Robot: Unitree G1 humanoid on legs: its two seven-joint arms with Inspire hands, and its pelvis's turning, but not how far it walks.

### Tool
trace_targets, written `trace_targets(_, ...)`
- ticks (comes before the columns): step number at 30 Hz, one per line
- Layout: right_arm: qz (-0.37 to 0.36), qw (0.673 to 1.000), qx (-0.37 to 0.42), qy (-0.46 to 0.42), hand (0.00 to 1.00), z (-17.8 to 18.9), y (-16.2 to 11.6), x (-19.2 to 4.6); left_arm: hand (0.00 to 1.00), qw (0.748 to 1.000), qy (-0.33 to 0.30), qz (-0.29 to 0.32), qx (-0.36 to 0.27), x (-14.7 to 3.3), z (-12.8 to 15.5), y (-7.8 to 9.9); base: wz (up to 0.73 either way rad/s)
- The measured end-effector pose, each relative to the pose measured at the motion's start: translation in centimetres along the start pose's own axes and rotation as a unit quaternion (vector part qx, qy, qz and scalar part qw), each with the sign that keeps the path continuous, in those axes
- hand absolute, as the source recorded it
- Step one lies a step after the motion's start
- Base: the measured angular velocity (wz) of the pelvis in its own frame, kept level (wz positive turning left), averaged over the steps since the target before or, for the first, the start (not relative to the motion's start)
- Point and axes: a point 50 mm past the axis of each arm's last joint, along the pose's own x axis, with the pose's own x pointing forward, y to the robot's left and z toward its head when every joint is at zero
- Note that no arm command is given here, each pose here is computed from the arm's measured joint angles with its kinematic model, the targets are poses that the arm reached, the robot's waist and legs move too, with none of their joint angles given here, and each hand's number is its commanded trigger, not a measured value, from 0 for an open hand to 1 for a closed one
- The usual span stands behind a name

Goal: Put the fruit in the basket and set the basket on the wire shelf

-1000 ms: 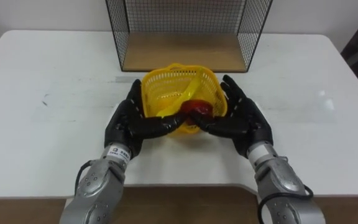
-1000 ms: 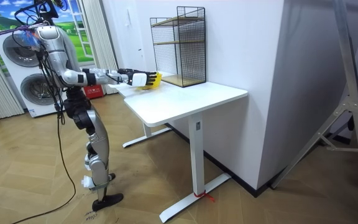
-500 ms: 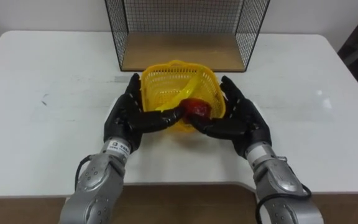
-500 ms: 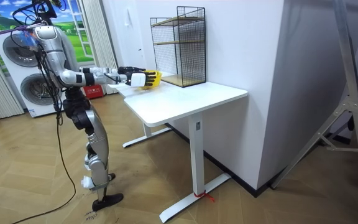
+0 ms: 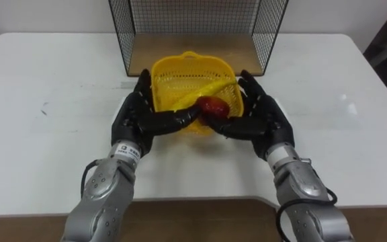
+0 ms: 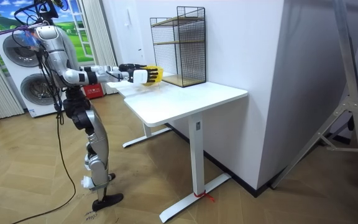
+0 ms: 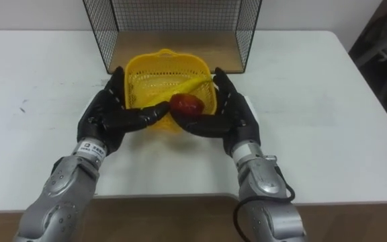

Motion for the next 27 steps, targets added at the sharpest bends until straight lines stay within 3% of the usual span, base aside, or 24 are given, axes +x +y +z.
trace_targets(15,0.011,0.998,-0.04,-0.05,0.0,2.4,0.7,0.2,0.0,0.998,-0.046,-0.017,0.031,0.4,2.1,-0.9,0.0)
trace_targets(27,0.013,0.997,-0.044,-0.055,0.0,2.7,0.8,0.4,0.0,0.998,-0.048,-0.013,0.03,0.5,2.2,-0.7,-0.02)
